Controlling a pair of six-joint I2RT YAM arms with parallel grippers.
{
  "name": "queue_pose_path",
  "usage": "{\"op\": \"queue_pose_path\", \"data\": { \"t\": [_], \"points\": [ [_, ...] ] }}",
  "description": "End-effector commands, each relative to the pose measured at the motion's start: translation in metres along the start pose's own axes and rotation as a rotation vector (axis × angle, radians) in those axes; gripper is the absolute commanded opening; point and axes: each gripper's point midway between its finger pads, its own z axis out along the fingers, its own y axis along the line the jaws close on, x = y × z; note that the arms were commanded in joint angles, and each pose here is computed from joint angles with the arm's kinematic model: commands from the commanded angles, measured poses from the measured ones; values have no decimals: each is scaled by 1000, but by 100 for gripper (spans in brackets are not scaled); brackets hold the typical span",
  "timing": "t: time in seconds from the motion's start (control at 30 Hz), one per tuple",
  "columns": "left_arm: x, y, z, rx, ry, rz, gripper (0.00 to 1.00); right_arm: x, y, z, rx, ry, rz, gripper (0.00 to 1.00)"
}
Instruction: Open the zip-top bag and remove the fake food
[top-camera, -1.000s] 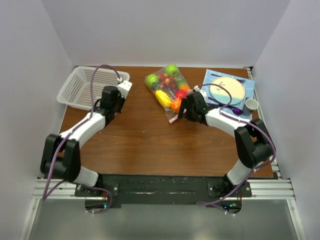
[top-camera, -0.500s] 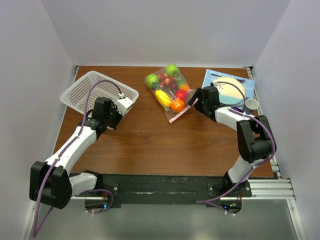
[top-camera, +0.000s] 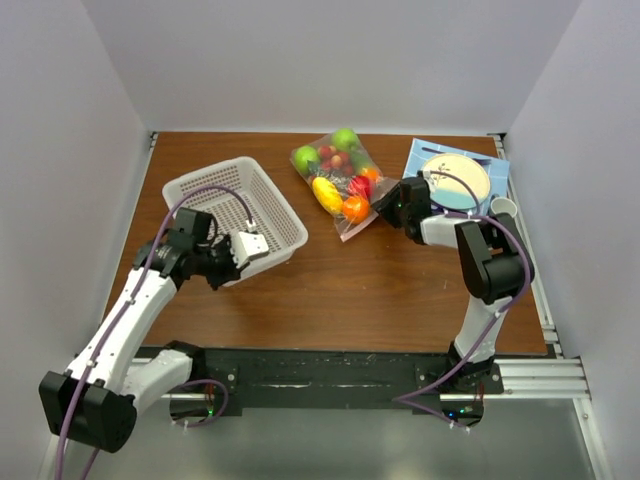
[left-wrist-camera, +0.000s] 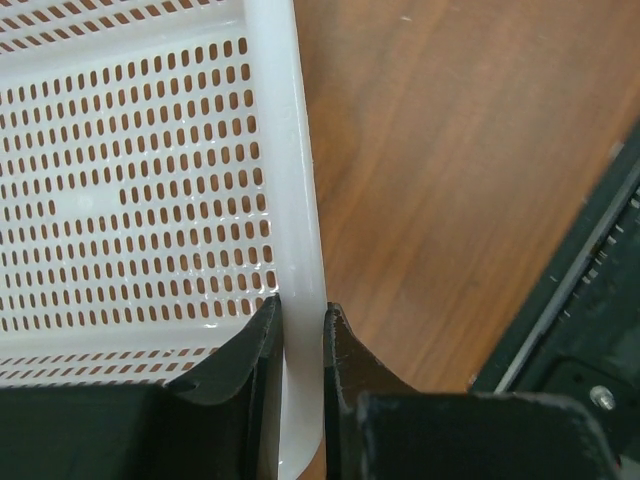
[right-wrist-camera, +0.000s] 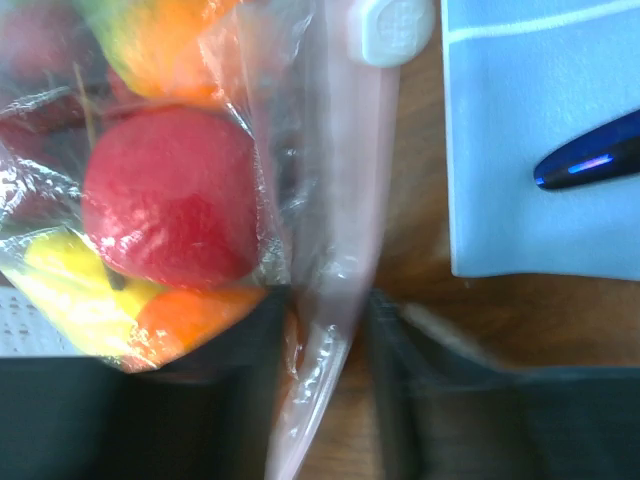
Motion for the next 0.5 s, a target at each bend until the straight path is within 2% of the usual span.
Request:
{"op": "queue_pose_path", "data": {
  "t": [0.0,0.03,0.07,0.17,0.3,0.47],
  "points": [
    [9,-47,-17,196,21,19,2,-13,29,3,-119,-20,69,23],
    [11,-55,-18,232,21,18,2,-14,35,0,-142,-17,74,7],
    [11,-58,-18,244,17,18,2,-21,45,-7,-171,-31,78,0],
    [7,-62,-19,270,1,32,2,-34,65,-28,-235,-58,71,0],
    [-5,-67,-22,308,-33,61,0,-78,114,-87,-332,-153,-3,0],
    [-43,-92,-29,443,-152,174,0,-112,147,-143,-370,-222,-72,0]
  ]
}}
